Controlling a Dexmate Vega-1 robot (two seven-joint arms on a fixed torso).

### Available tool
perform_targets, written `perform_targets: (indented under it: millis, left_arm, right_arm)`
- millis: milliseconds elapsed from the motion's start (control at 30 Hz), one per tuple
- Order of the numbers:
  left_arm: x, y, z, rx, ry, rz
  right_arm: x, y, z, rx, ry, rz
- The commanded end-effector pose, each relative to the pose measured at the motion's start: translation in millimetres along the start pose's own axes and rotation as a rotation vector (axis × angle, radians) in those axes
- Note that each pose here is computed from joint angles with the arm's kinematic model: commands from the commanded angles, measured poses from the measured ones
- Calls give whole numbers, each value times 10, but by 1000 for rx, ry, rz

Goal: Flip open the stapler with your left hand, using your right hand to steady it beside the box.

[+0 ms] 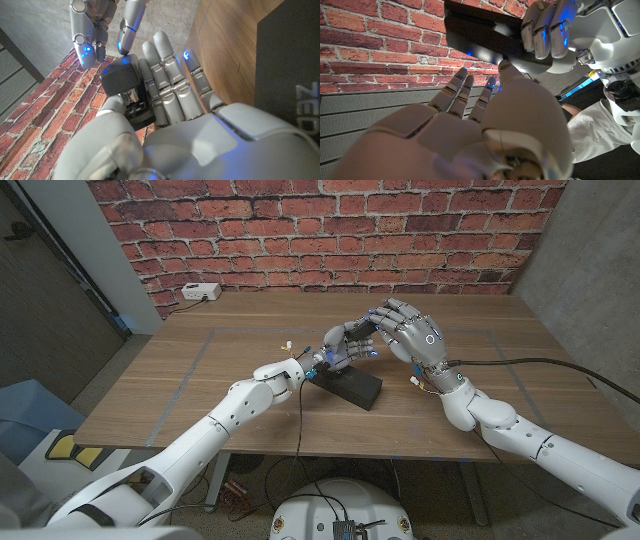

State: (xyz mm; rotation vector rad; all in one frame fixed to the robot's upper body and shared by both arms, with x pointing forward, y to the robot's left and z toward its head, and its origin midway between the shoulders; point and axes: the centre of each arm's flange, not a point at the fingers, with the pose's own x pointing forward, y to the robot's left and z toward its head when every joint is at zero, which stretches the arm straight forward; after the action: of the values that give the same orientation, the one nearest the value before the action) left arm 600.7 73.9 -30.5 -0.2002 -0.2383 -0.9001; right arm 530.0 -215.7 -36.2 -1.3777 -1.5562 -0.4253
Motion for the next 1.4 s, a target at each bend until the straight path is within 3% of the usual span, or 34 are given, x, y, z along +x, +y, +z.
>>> perform_targets:
  millis: [33,500,1000,1400]
  left_arm:
    - [-28,-33,22,-2,-23,10]
    - [-64,-65,42,-3,-31,13]
    - [-17,-122,10,-11,-22,-12]
    - [-40,-120,-13,-15,-29,-17]
  right_arm:
    - [-8,-36,-18,-6,8,0]
    - [-8,-50,-45,-63,5,45]
    - [-38,-71,55,-82,-45,-21]
    - [14,-17,86,-152,-57,12]
